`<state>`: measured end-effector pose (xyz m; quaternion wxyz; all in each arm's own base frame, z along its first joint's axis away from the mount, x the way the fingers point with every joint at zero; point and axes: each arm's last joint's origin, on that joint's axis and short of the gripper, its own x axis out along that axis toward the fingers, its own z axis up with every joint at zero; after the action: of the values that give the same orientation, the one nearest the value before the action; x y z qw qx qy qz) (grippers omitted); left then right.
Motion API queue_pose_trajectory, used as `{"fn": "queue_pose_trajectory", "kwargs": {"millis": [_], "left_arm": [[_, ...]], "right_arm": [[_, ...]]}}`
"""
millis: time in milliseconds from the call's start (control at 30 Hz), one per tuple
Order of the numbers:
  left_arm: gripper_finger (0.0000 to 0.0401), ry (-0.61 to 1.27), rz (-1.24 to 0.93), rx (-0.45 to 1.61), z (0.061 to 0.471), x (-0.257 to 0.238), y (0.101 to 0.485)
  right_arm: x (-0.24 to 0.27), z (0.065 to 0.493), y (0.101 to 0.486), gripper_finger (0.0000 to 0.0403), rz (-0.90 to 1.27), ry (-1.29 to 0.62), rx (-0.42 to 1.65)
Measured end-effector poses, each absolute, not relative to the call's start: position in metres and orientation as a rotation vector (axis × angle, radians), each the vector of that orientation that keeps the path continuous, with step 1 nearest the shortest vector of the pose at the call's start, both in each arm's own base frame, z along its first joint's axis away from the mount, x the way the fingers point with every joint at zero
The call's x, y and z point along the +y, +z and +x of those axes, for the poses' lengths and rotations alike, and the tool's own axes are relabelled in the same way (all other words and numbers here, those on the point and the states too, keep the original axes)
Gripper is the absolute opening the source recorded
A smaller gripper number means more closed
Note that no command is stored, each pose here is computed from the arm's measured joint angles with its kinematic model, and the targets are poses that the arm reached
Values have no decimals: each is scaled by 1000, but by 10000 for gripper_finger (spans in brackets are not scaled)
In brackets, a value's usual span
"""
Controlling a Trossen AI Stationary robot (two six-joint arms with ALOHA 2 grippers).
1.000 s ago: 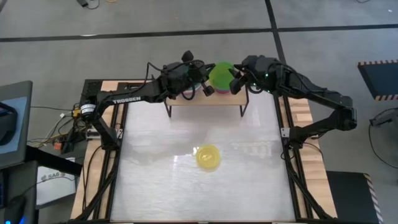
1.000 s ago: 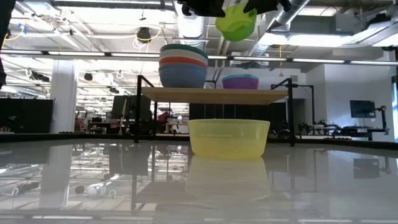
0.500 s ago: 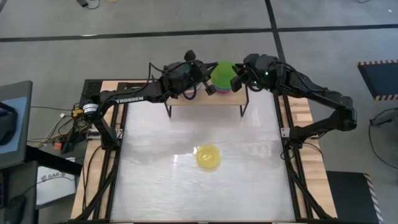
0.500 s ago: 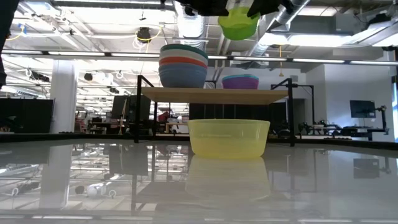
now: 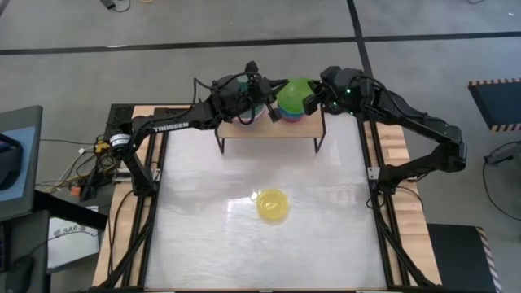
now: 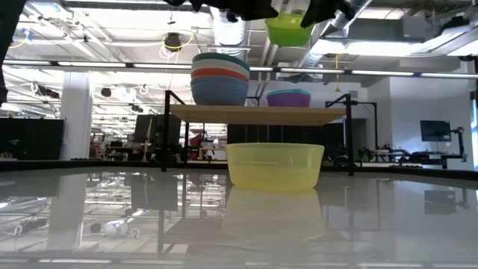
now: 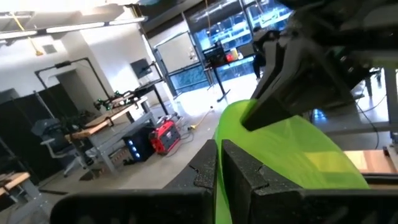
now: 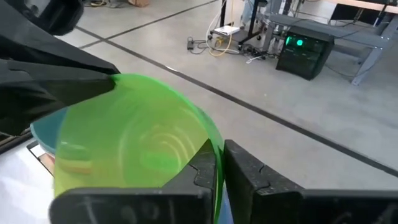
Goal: Place and stack bowls onto a shelf
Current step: Stack the green bowl on top of the light blue bowl on the shelf
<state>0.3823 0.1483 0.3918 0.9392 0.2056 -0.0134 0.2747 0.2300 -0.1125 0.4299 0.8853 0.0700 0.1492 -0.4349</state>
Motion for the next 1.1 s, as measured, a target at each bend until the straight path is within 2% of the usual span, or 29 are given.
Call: {"fn": "queue_pose_trajectory", "kwargs": {"millis": [167,467,600,733,1100], "left_arm": [[34,607,441,-24,381,150,393],[162,667,357,49,374,151,392],[203,713,351,70,365,153,397],[218,706,354,86,356,155,404],[220,600,224,216,337,161,399]], "right_arm": [[-120,236,423,24,181,-918,327],[-140,238,413,24,280,-972,328],[-149,232,413,24,331,-998,314],[-169,223,405,24,441,-989,339],[-197,243,357,24,613,-944,572]]}}
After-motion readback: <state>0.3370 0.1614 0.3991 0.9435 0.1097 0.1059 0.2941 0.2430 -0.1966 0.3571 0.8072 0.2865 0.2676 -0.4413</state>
